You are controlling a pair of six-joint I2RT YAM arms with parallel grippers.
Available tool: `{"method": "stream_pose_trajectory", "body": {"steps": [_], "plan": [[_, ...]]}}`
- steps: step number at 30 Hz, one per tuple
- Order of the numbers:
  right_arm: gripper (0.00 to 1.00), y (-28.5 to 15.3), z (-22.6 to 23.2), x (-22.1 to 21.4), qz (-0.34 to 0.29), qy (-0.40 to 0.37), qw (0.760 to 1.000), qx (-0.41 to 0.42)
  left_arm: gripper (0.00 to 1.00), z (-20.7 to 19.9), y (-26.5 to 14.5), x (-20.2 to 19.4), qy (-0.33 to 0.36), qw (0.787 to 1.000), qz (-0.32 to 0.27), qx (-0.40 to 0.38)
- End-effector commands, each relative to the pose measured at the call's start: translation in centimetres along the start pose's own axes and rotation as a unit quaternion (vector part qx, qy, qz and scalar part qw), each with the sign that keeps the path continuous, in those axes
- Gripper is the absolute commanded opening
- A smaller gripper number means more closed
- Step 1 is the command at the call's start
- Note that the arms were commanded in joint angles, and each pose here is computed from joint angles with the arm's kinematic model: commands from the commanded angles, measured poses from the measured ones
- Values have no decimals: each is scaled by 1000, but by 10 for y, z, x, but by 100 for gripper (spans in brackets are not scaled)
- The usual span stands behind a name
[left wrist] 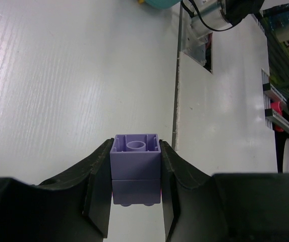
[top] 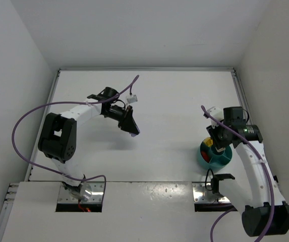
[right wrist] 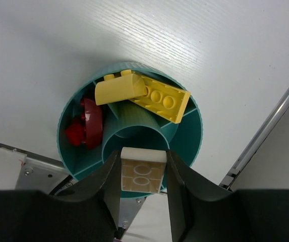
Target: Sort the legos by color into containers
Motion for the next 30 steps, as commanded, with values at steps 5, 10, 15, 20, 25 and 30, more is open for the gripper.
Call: {"method": "stream_pose_trajectory", "body": {"steps": [5,10,15,20,25,30], "plan": [[11,2,-2,5,-8,2,1000,-10,0,5,-4,13,34,999,-20,-6],[28,2,-2,5,-8,2,1000,-10,0,6,-3,11,25,1000,-17,-8],[48,2,-2,5,-8,-3,1000,-10,0,6,-3,11,25,1000,-17,-8],[58,-2,-2,5,-19,-3,1000,-12,0,6,-3,11,30,999,-17,-8],[58,-16,3,8,-60,-23,998,9,0,4,-4,13,34,999,-22,-11],[56,-46,19,37,-117,-53,986,107,0,-9,-2,19,52,998,-32,-30]]}}
Point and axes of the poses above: each gripper's point midway between its finger pads, its own y axis out along the fingers, its own z axis along the line the jaws close on, x = y × z, the point moved 7 cm from there along -y, back along the fingers, and after that the axes turned 12 degrees about y, right-handed, at the moved point
